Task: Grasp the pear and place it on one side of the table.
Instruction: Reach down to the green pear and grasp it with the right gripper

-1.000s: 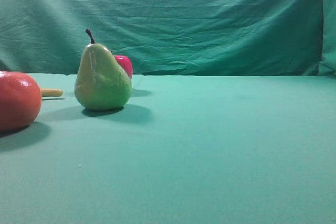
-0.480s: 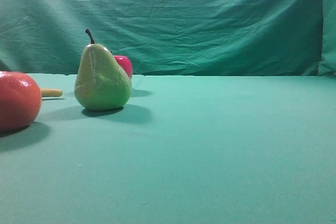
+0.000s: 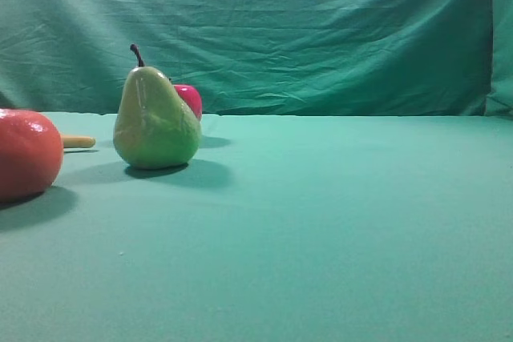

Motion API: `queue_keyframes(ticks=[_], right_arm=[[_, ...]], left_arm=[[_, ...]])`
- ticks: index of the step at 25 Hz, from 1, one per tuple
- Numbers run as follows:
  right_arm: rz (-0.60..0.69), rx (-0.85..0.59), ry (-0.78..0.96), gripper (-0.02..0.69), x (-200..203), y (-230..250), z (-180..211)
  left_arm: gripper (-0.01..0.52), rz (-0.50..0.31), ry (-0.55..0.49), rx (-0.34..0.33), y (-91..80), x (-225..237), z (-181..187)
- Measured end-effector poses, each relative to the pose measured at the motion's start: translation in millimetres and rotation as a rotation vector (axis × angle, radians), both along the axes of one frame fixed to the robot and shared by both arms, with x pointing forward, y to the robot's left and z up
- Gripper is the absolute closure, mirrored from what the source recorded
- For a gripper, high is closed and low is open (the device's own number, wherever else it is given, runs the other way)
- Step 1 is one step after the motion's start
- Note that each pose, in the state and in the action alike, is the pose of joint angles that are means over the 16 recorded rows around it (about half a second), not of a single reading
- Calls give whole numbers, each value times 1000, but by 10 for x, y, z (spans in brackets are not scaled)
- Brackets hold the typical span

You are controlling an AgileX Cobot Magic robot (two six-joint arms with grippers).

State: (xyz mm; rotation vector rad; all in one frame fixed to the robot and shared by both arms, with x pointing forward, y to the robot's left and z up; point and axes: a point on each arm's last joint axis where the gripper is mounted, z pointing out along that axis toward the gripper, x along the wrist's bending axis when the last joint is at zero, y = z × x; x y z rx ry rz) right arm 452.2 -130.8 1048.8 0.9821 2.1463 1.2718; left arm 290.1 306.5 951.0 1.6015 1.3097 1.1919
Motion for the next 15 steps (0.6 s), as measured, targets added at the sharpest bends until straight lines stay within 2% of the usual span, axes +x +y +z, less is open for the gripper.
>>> queue_keyframes(ticks=[5, 8, 11, 15], right_arm=[[89, -46, 50, 154, 193, 478, -154], [123, -70, 78, 61, 292, 708, -267], [146, -92, 104, 10, 387, 892, -391], [162, -119, 136, -2, 514, 1083, -570]], left_arm=[[514, 0, 0, 0, 0, 0, 0], [514, 0, 0, 0, 0, 0, 0], [514, 0, 0, 0, 0, 0, 0], [514, 0, 0, 0, 0, 0, 0]])
